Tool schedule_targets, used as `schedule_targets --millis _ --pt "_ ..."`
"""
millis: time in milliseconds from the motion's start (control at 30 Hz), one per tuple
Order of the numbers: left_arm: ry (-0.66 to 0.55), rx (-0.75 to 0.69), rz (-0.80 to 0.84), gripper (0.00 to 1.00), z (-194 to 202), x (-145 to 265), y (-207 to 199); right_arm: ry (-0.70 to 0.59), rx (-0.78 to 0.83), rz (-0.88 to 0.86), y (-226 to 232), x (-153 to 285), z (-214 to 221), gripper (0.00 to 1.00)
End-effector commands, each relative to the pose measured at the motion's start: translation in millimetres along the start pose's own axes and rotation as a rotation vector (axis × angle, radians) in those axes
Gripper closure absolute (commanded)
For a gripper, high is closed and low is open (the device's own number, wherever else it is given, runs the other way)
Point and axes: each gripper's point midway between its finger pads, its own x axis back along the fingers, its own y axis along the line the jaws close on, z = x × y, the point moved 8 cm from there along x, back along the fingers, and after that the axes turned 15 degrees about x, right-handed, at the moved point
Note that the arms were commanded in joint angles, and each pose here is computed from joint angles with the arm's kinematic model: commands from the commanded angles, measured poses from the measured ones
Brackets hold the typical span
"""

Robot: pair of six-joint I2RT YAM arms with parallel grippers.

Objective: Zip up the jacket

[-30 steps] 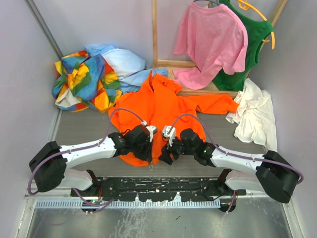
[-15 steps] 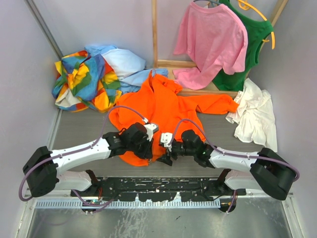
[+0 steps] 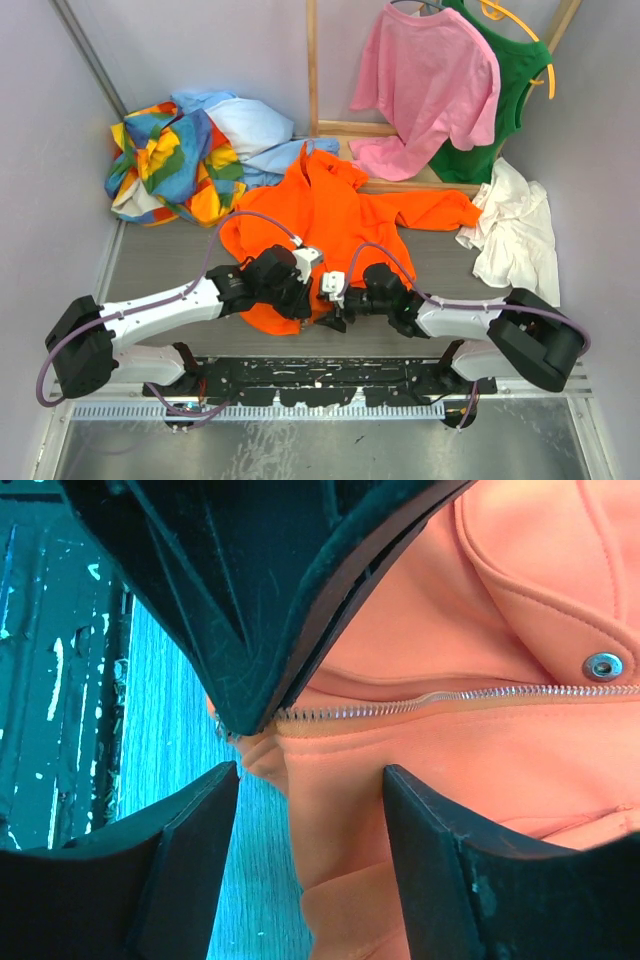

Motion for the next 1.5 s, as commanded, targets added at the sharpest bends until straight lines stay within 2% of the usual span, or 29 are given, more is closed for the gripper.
schedule_targets --millis 0,167,367,467,500,733,833,1133,1467 --pt "-0.074 -0.046 0.093 1.00 -18.8 6.1 -17.0 -0.077 0.024 0.014 -5.7 -6.3 -9.8 0.38" --pt "-0.082 -0.057 0.106 1.00 -22.2 5.4 -19.9 -0.075 0.001 -0.011 -4.6 -12.3 -6.4 0.49" --pt "-0.102 -0.075 0.091 1.00 -24.0 8.2 -18.1 -0.108 0.018 -0.003 -5.9 -9.7 -12.8 0.79" --pt "-0.134 -0.074 0.032 1.00 -27.1 11.8 -13.6 -0.115 0.014 -0.011 -7.9 -6.9 -16.3 0.95" --pt "-0.153 -0.072 0.009 0.95 -28.9 14.1 -11.9 -0.112 0.009 -0.012 -9.7 -5.7 -17.3 0.99" --pt "-0.286 -0.011 0.002 0.55 -28.1 29.1 -7.5 -0.072 -0.148 0.033 -27.3 5.7 -28.6 0.99" --pt "-0.336 0.046 0.025 0.44 -22.3 30.4 -3.5 -0.069 -0.214 0.072 -30.5 9.2 -33.9 0.99" --pt "-0.436 0.144 0.203 0.37 -10.5 29.4 -5.3 -0.062 -0.366 0.177 -38.7 16.9 -45.6 0.99" --pt "-0.464 0.170 0.246 0.43 -8.8 19.8 -3.8 -0.060 -0.477 0.233 -41.8 17.0 -48.4 0.99"
